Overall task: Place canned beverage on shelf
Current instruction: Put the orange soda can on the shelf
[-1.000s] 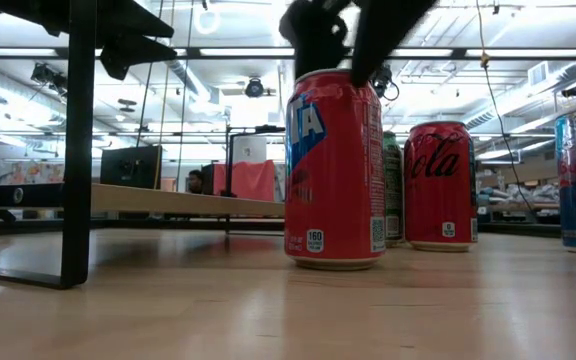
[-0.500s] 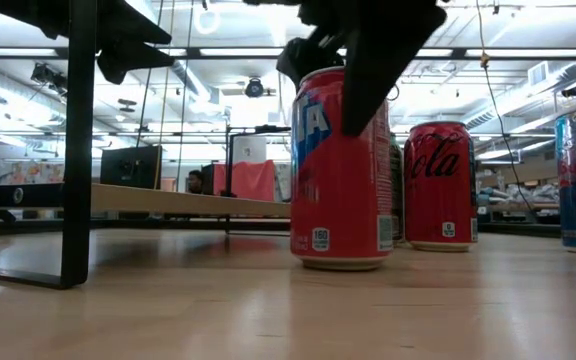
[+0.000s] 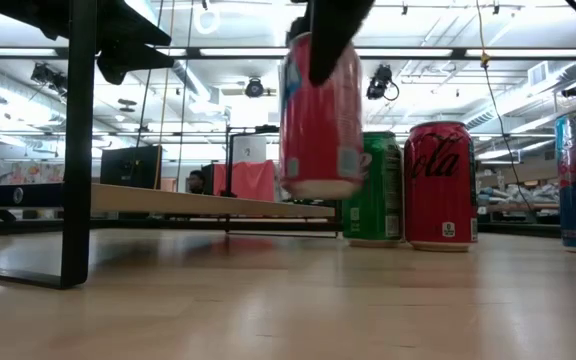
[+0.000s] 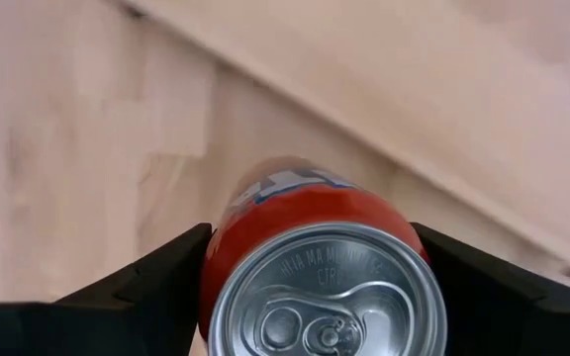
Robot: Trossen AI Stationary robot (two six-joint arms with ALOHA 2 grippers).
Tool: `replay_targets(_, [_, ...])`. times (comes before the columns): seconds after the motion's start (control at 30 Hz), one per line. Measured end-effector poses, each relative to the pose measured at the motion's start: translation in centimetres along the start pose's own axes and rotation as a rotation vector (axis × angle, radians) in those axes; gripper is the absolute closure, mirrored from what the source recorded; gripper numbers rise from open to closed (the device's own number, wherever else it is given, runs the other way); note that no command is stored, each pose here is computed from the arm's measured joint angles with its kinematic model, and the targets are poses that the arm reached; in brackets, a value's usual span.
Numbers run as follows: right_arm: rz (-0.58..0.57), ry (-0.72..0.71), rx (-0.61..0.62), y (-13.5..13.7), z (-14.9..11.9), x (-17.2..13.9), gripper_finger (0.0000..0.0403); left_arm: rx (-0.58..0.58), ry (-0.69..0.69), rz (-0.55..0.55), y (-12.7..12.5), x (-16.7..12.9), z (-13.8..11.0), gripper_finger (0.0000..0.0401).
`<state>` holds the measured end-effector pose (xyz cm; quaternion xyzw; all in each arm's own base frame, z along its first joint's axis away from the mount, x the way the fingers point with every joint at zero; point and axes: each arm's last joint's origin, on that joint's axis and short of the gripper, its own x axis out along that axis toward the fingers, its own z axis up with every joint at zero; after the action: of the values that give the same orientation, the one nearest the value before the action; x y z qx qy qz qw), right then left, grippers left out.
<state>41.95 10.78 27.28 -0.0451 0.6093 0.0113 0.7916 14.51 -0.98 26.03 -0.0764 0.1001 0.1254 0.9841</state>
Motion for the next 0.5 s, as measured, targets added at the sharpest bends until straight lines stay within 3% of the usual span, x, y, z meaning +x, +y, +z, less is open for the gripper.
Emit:
replay_targets(0.2, [-0.100,-0.067,0.097,-3.8,1.1,-1.4,0.0080,-0.004,-0.001,0.000,0.0,0.0,0.0,0.0170])
replay_targets(0.5, [-0.142,-0.075,0.379,-10.2,1.3,-0.9,0.0080,-0.008,-0.001,0.000,0.0,0.0,0.0,0.0170])
